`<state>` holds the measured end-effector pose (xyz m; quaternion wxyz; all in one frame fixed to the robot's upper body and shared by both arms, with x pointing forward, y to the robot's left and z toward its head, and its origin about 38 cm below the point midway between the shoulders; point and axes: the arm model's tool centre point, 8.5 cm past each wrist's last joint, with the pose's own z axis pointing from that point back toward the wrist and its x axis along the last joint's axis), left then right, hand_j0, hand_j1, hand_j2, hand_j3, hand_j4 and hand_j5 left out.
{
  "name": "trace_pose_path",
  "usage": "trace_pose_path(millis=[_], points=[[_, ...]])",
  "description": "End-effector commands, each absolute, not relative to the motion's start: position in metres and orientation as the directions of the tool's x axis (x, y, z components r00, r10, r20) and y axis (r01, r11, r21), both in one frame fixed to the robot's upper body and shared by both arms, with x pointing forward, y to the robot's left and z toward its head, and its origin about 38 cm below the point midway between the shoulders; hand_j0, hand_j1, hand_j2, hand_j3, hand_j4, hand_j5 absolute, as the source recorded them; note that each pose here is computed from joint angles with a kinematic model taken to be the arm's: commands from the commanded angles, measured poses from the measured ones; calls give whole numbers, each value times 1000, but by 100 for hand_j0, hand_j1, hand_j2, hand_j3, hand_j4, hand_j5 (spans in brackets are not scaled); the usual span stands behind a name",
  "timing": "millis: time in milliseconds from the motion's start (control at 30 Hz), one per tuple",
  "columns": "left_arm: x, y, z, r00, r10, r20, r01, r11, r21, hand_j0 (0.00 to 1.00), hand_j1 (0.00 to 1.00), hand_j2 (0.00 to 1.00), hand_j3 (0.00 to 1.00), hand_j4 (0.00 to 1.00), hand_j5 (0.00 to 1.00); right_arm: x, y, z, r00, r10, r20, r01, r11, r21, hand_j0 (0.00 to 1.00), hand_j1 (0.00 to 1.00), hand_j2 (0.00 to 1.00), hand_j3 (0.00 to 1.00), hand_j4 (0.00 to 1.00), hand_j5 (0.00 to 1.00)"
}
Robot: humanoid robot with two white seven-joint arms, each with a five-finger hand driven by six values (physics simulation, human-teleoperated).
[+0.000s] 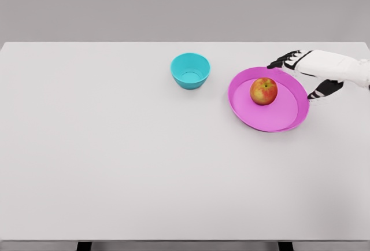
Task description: Put the apple from the pink plate into the blue bowl with your right arm
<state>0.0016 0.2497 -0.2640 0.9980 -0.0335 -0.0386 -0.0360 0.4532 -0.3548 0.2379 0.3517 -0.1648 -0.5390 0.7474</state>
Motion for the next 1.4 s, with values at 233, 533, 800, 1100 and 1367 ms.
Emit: trace_pose_path(millis=[233,533,800,1100,1367], points=[[2,250,-264,994,-69,80,74,995,-64,100,100,100,100,100,100,475,-335,191,-673,710,206,-479,-207,-853,100,100,100,100,100,100],[2,250,-264,994,-69,80,74,995,-64,100,100,100,100,100,100,486,-319,188,-682,700,212,-489,-221,-844,100,100,100,100,100,100],[2,250,-264,994,-70,79,75,995,-64,100,100,100,100,100,100,492,-316,185,-677,703,216,-498,-223,-838,100,100,100,100,100,100],[2,250,-264,994,-70,79,75,995,-64,100,100,100,100,100,100,495,-310,176,-672,706,222,-518,-234,-823,100,100,100,100,100,100],[2,250,-264,994,-69,80,74,995,-64,100,100,100,100,100,100,499,-303,176,-678,700,225,-515,-233,-825,100,100,100,100,100,100]])
